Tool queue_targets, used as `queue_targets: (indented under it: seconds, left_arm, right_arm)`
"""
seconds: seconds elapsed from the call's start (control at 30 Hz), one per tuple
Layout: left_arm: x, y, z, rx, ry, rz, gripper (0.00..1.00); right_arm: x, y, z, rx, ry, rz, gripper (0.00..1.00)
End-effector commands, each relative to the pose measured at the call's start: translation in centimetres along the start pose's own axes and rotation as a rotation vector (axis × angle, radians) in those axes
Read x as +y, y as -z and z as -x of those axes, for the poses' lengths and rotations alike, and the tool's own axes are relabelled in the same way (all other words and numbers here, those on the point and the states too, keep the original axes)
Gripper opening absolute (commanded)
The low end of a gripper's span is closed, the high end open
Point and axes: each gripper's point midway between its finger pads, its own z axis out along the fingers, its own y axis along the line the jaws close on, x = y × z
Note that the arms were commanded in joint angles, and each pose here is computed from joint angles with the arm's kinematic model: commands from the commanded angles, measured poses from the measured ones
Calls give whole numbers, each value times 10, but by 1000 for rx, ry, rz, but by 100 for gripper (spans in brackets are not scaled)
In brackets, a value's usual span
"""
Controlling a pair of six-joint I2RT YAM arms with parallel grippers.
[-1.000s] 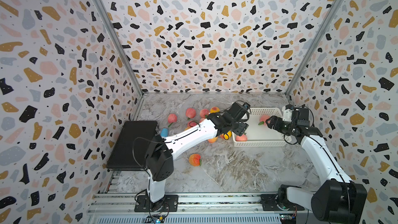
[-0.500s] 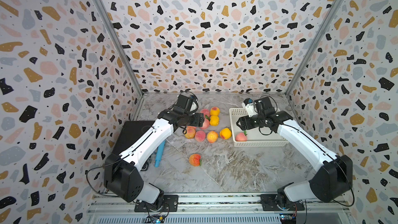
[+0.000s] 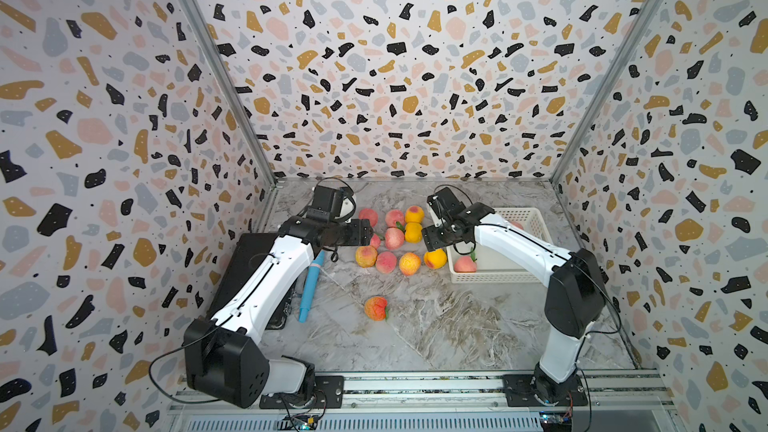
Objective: Put the peaches into the basket
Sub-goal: Pick up the peach from the center of the board.
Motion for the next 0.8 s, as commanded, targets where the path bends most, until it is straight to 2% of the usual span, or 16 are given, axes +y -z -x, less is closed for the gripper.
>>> queue_targets:
  seconds: [0.0, 0.43, 0.77]
  left_arm:
    - [-2, 8, 4, -35, -18, -12, 80]
    - [-5, 11, 6, -47, -23, -26, 80]
    - [-7, 12, 7, -53, -24, -37, 80]
  right_arm:
    - [-11, -1, 3, 11, -60, -73, 77]
    - [3, -36, -8, 67, -94, -98, 75]
    - [7, -48, -18, 74, -102, -137, 71]
